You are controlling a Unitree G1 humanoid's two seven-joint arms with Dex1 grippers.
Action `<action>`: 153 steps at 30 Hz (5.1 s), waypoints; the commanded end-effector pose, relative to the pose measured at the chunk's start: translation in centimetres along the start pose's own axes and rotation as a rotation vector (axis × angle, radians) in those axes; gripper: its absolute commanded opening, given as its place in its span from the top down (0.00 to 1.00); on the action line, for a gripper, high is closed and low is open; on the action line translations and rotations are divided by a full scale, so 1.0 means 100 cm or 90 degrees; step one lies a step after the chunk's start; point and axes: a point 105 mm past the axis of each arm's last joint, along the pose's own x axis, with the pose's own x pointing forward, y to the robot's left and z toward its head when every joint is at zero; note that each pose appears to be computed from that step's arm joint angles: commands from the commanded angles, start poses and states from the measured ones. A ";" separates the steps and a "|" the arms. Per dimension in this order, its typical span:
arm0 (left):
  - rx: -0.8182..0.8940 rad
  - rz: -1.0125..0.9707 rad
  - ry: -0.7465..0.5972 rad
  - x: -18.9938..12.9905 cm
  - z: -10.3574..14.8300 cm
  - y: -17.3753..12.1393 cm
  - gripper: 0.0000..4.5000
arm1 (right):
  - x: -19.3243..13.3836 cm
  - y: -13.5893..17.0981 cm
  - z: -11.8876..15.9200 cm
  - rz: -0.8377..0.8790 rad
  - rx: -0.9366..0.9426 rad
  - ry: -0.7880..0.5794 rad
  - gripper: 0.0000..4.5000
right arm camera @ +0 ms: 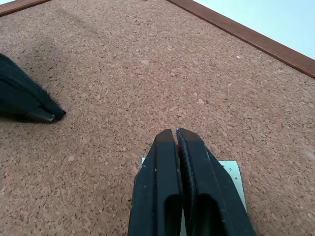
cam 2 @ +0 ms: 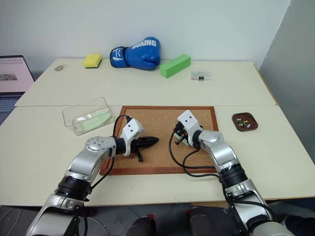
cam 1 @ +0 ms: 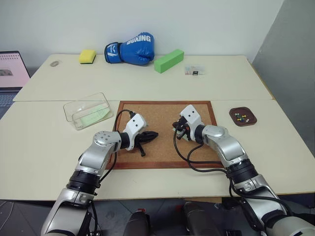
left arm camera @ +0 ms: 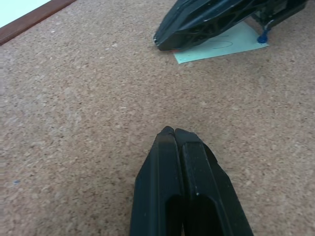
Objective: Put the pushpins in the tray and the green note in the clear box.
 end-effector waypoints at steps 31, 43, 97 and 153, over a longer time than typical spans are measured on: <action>0.034 -0.029 0.039 0.005 -0.005 -0.002 1.00 | -0.152 -0.187 -0.005 -0.518 0.053 -0.034 0.99; 0.040 -0.027 0.037 0.007 -0.003 0.000 1.00 | -0.147 -0.208 -0.034 -0.502 0.149 -0.024 0.99; 0.046 -0.021 0.039 0.006 -0.002 0.003 1.00 | -0.105 -0.036 0.009 0.046 -0.030 -0.082 0.24; 0.042 -0.035 0.056 0.003 -0.009 -0.003 1.00 | -0.093 -0.071 0.031 -0.121 0.024 -0.168 0.98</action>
